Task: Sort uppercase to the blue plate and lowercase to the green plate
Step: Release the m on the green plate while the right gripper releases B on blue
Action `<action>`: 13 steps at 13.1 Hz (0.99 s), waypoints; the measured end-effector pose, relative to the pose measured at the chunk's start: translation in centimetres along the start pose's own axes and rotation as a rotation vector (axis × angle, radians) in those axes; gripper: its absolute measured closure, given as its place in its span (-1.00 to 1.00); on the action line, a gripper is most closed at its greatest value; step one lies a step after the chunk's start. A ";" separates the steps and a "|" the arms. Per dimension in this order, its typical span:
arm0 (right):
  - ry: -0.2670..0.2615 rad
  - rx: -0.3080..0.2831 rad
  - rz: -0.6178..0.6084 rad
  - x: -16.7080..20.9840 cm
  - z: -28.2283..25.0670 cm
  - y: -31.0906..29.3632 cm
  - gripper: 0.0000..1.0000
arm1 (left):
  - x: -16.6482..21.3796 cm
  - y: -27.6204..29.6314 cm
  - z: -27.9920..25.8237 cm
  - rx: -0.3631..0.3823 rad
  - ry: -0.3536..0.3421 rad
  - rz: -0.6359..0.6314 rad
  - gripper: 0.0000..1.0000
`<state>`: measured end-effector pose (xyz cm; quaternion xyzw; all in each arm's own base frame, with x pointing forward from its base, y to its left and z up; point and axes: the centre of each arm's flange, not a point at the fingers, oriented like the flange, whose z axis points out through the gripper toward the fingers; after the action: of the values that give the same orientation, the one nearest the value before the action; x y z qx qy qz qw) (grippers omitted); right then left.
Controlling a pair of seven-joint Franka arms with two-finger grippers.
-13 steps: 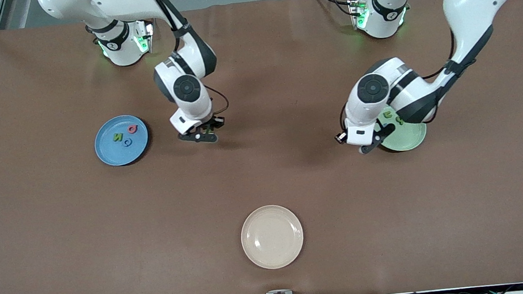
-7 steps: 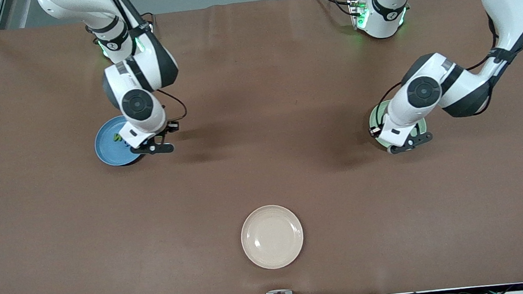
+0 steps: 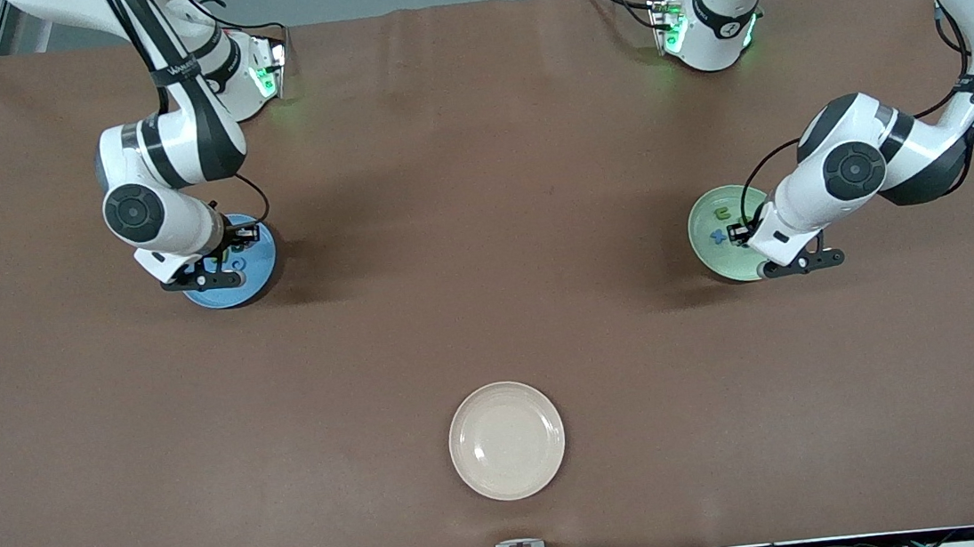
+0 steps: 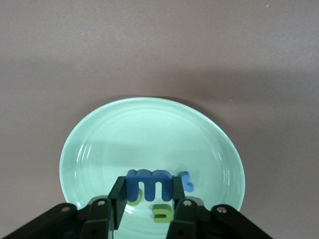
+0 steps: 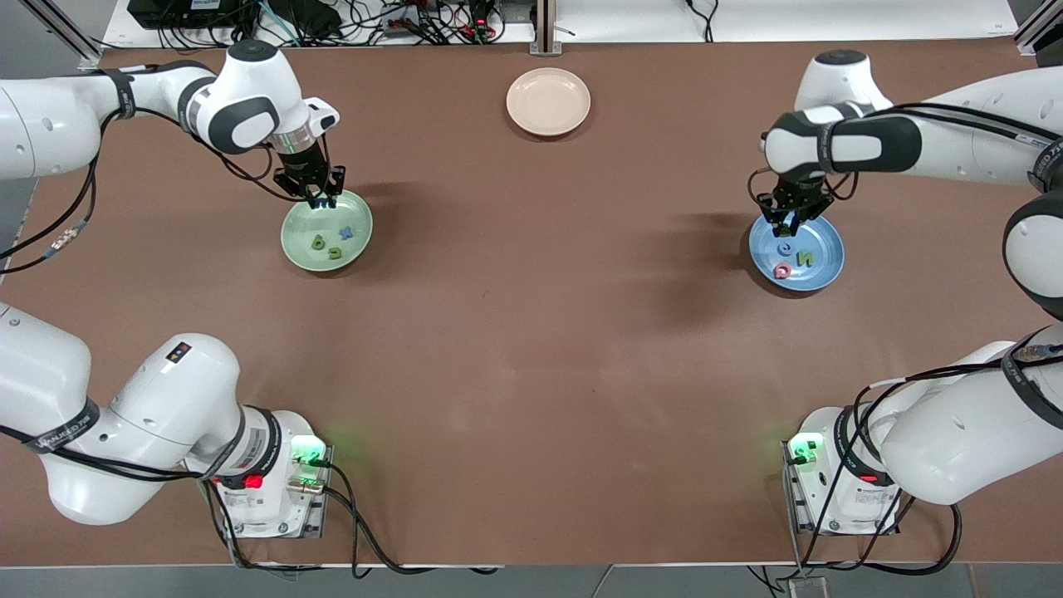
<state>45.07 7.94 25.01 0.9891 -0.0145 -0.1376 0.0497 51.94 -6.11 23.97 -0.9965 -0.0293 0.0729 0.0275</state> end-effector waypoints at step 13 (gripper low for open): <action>0.055 -0.025 -0.006 -0.5 5.4 -0.1 0.44 | 0.6 -1.3 5.3 -0.042 0.037 0.034 0.18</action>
<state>43.13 7.59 19.95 0.9919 -0.0086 -0.1105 0.0619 51.66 -4.48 18.78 -0.9984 -0.0132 0.0545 0.0059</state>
